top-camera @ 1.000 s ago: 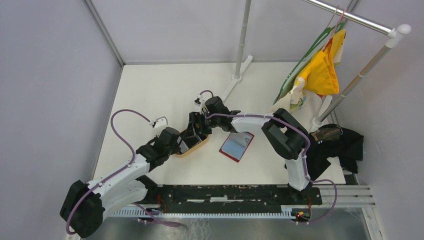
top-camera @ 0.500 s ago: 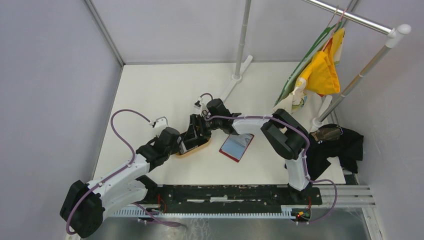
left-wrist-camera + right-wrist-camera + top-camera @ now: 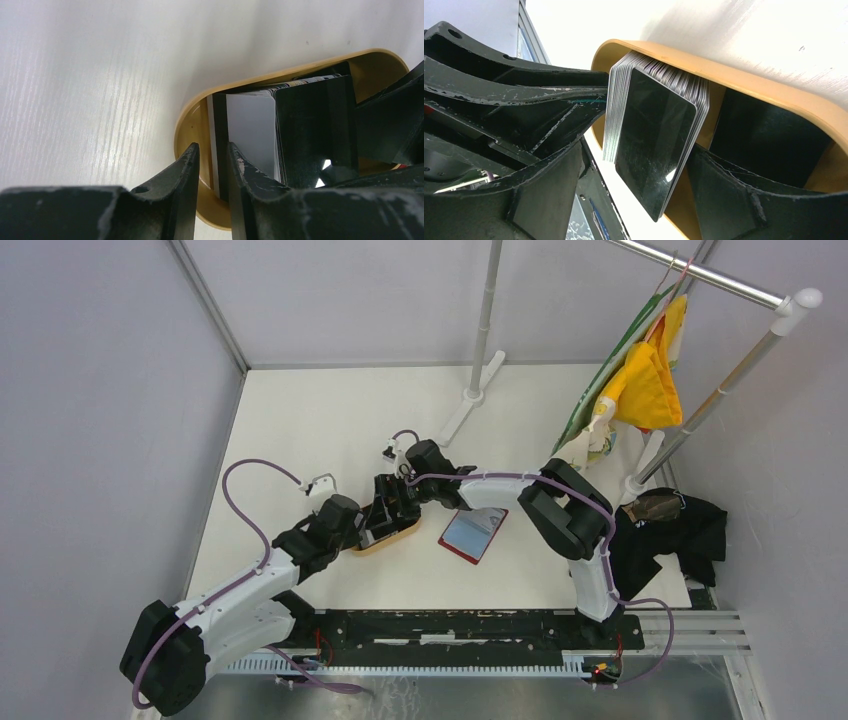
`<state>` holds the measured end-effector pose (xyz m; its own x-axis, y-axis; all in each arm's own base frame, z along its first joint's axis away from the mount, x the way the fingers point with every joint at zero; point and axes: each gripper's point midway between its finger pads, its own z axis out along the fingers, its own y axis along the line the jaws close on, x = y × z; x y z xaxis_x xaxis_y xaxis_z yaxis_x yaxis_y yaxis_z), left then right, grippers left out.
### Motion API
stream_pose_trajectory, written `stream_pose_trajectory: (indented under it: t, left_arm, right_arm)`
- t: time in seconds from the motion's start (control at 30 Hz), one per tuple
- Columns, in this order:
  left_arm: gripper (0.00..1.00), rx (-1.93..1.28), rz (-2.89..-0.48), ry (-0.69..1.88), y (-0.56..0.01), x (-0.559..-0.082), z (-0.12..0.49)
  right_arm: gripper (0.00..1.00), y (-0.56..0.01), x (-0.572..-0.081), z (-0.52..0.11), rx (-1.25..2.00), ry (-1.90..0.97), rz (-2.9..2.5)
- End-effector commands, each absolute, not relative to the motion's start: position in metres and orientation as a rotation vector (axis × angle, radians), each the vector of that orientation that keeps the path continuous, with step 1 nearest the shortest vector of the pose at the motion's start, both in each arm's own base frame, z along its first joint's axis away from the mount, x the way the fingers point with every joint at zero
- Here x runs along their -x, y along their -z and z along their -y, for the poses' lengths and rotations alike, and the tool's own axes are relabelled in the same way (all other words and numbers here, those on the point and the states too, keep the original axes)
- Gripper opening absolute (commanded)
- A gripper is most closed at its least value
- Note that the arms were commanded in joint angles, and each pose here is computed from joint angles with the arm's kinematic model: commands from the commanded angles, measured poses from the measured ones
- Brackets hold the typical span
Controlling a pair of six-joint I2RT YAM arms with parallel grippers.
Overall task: Put the credit cards into the card holder
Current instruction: Pick up the credit card from the storage box.
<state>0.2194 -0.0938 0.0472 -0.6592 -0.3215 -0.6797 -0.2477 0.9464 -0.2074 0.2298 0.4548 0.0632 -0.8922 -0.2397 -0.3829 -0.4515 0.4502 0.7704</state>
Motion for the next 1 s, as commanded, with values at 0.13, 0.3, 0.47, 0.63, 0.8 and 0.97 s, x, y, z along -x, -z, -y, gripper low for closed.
stream_pose_trajectory:
  t: [0.13,0.3,0.47,0.63,0.8,0.97]
  left_arm:
    - [0.33,0.406,-2.286,0.174,-0.058,-0.226,0.101]
    - [0.33,0.405,-2.29,0.167,-0.057,-0.226,0.1]
    - [0.33,0.404,-2.291,0.17,-0.058,-0.226,0.101]
    - [0.33,0.405,-2.285,0.172,-0.061,-0.226,0.1]
    - [0.33,0.405,-2.281,0.171,-0.064,-0.225,0.099]
    - [0.32,0.401,-2.276,0.174,-0.067,-0.226,0.099]
  right_arm:
    - [0.79,-0.102,-0.249,-0.454,0.612,-1.483,-2.387]
    - [0.77,-0.115,-0.257,-0.447,0.585,-1.519,-2.356]
    - [0.73,-0.115,-0.262,-0.442,0.578,-1.513,-2.352]
    - [0.66,-0.105,-0.271,-0.434,0.575,-1.433,-2.37]
    - [0.57,-0.098,-0.28,-0.425,0.551,-1.378,-2.384]
    - [0.5,-0.094,-0.287,-0.418,0.541,-1.323,-2.389]
